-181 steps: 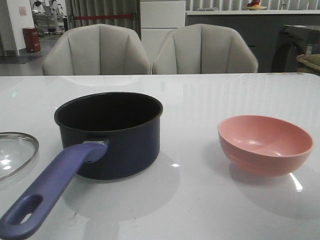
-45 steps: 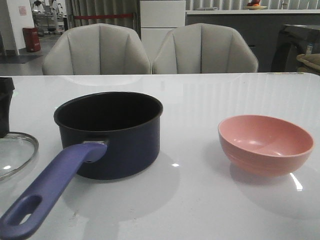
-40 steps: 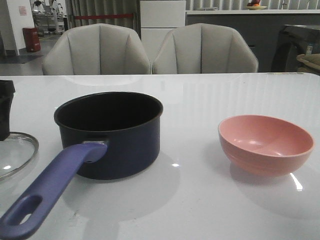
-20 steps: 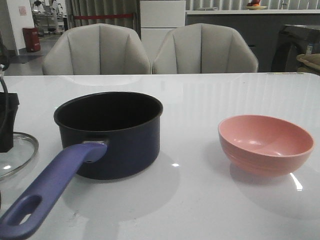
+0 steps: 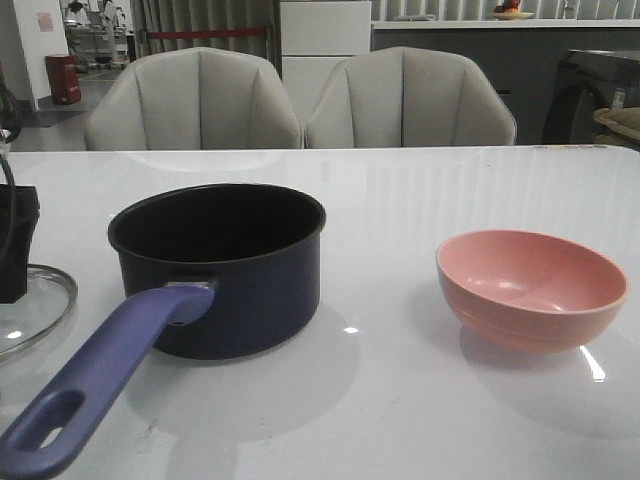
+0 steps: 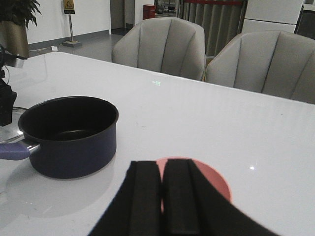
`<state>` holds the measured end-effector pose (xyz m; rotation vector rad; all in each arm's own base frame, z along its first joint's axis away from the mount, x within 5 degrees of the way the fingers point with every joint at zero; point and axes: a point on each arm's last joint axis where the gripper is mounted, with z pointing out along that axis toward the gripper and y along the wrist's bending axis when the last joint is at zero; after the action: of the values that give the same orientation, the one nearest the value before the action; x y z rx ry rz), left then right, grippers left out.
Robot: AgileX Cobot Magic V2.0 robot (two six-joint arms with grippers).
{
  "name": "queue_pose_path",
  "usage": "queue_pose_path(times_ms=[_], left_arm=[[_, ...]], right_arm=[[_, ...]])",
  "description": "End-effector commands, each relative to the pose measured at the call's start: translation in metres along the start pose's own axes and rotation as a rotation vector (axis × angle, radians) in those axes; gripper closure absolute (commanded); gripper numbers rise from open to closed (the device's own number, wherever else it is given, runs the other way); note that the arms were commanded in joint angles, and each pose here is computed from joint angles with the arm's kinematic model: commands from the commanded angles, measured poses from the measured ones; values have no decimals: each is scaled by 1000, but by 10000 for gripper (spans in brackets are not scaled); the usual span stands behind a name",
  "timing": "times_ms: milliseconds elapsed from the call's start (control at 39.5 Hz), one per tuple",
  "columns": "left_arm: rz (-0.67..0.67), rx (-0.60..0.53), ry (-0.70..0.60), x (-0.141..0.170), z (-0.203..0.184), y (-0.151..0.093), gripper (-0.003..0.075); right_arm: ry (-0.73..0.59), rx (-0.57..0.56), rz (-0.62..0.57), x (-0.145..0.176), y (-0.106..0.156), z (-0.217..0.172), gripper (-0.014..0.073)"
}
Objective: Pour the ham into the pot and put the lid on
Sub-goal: 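Lift the glass lid by its knob with the left gripper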
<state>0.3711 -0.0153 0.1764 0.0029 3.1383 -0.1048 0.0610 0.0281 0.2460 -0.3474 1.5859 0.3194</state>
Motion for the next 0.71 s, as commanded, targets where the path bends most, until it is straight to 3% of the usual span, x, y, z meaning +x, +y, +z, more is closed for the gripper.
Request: queue_pose_path(times_ms=[0, 430, 531, 683], left_arm=[[-8, 18, -22, 0, -9, -2, 160], [-7, 18, -2, 2, -9, -2, 561], [-7, 18, 5, 2, -9, -2, 608], [-7, 18, 4, 2, -9, -2, 606]], right_arm=[[-100, 20, -16, -16, -2, -1, 435], [-100, 20, -16, -16, -2, -1, 435], [-100, 20, -16, -16, -2, -1, 435], [-100, 20, -16, -16, -2, -1, 435]])
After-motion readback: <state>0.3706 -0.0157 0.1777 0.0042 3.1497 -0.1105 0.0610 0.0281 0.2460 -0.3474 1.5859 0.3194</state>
